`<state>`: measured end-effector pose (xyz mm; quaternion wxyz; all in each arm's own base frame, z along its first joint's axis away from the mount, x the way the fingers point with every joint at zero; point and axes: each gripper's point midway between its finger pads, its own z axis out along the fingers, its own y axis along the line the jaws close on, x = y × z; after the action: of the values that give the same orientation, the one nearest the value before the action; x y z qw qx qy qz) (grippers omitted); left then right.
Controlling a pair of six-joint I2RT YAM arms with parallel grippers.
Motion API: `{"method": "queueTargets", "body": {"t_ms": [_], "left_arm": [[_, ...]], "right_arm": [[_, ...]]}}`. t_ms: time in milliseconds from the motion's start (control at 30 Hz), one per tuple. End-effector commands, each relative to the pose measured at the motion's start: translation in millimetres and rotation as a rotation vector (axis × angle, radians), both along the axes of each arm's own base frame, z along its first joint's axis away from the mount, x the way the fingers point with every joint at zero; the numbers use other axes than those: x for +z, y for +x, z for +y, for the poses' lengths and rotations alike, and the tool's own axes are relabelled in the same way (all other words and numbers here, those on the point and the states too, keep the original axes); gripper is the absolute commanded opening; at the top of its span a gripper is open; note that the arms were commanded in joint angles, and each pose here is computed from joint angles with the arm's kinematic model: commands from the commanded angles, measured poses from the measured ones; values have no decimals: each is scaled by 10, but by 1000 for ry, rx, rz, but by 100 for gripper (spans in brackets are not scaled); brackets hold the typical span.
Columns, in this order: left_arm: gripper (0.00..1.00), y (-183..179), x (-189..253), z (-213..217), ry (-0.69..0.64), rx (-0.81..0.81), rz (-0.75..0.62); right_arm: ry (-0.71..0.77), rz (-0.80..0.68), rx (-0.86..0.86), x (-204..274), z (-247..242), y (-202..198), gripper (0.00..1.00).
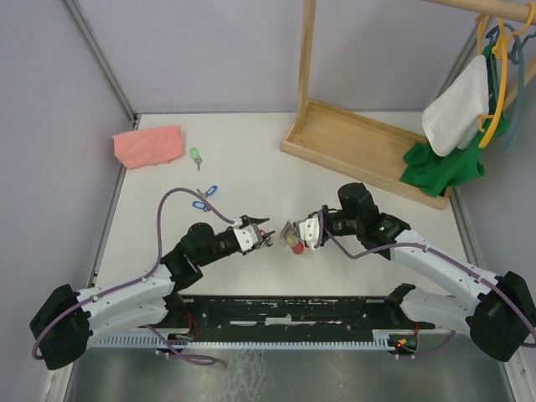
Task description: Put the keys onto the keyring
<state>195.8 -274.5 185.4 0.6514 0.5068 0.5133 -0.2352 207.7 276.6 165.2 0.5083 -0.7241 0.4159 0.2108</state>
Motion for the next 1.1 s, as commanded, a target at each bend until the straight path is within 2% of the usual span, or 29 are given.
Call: {"method": "queueTargets", "body": {"t_ms": [0,200,433,600,733,867,1067], "left_arm": [[45,111,164,52,-162,150,261],[47,204,-97,203,-186,365,564],[49,200,-473,369,-160,591,829],[50,176,-897,554,-33,816,1023],[49,239,-1092,812,20,959,1102],[49,288,-1127,985,94,1034,1081],[49,364,-1219,1005,263,1038,1056]], "right_arm": [[-66,-183,-38,277,-123,172,1],[-99,-254,-43,296,-168,190,1],[-134,-257,-40,152,-186,146,0],[-143,-238,-33,67,-183,89,1],[-141,-224,-21,43,-162,43,1],[-134,-222,-18,51,-151,22,1],[-116,-204,0,45,-100,-21,1]]}}
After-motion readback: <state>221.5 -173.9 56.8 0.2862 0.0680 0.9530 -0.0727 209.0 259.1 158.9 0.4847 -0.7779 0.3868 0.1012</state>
